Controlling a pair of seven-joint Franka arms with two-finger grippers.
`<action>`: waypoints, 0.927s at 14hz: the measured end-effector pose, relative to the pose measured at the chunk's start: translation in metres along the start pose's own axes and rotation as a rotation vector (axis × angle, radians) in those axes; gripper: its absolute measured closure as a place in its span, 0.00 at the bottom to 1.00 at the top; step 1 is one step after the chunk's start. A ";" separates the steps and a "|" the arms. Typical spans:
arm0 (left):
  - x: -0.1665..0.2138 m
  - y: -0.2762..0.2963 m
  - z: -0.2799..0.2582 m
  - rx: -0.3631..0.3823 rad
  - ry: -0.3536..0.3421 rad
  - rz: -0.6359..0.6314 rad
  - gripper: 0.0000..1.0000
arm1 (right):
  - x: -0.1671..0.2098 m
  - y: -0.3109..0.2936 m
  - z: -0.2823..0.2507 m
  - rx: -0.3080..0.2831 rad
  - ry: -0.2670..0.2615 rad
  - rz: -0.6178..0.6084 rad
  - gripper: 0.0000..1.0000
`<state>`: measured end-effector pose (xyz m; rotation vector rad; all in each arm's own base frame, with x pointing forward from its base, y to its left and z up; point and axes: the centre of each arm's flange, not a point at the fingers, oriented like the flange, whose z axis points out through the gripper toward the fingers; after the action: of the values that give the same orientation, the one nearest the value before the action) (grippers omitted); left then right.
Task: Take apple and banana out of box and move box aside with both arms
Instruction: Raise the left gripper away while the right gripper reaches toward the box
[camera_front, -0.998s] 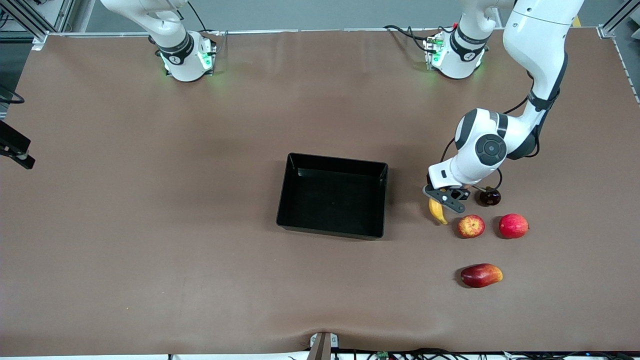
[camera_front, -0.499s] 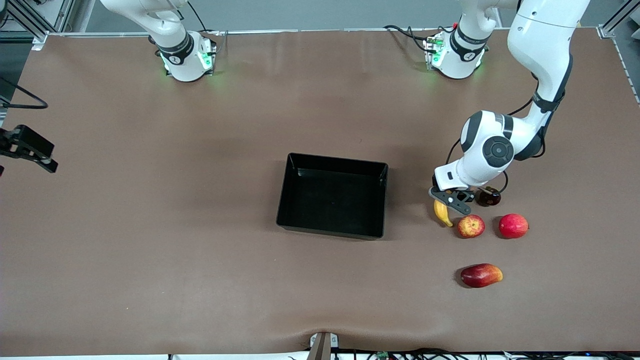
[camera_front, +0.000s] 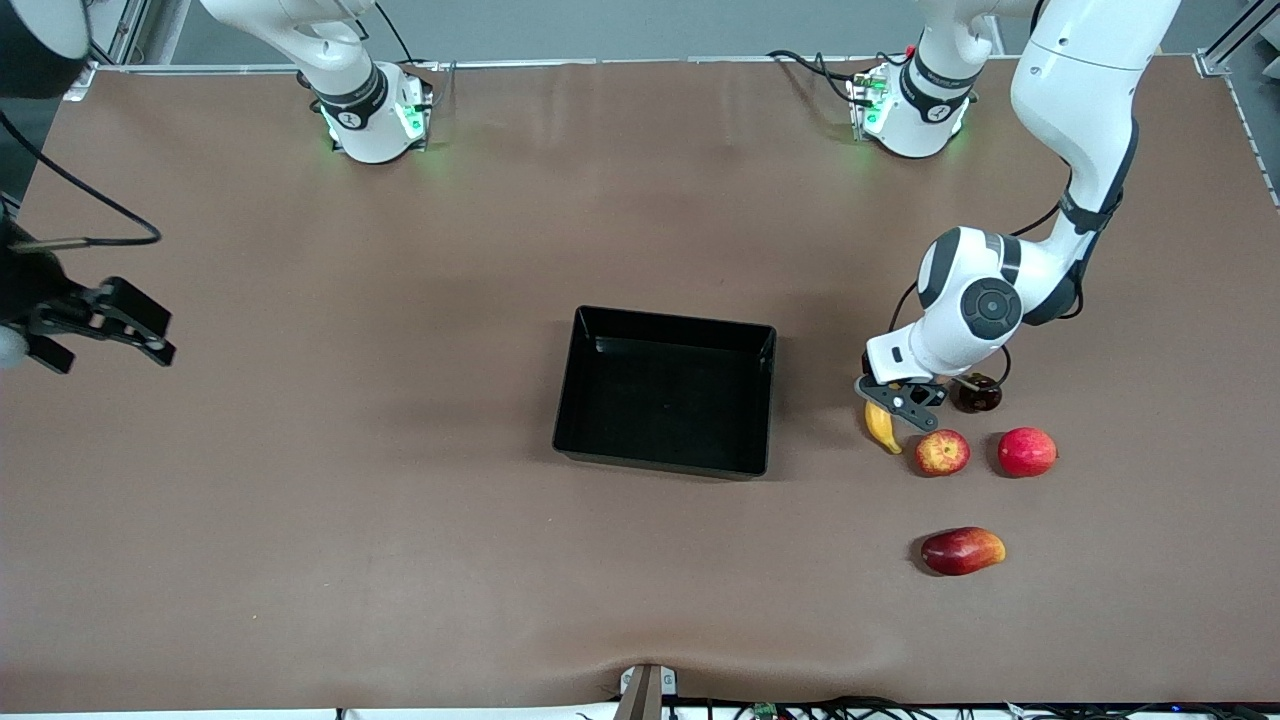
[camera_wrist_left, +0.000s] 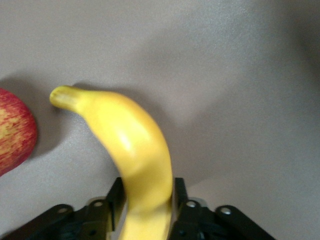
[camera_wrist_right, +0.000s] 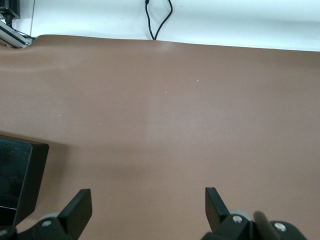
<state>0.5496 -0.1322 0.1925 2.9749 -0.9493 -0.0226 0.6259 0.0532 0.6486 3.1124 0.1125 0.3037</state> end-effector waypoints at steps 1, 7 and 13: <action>0.000 -0.001 -0.001 0.001 0.002 -0.001 0.38 | 0.000 -0.002 0.002 -0.002 -0.001 -0.002 0.00; 0.013 -0.028 -0.031 0.028 0.050 -0.035 0.00 | 0.000 -0.002 0.002 -0.004 -0.001 0.001 0.00; 0.057 -0.068 -0.125 0.042 0.045 -0.068 0.00 | 0.002 -0.030 0.014 0.001 -0.004 0.046 0.00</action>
<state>0.6378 -0.1083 0.3152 3.0305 -0.8548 0.0636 0.6280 0.0832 0.6348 3.1198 0.0409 0.2981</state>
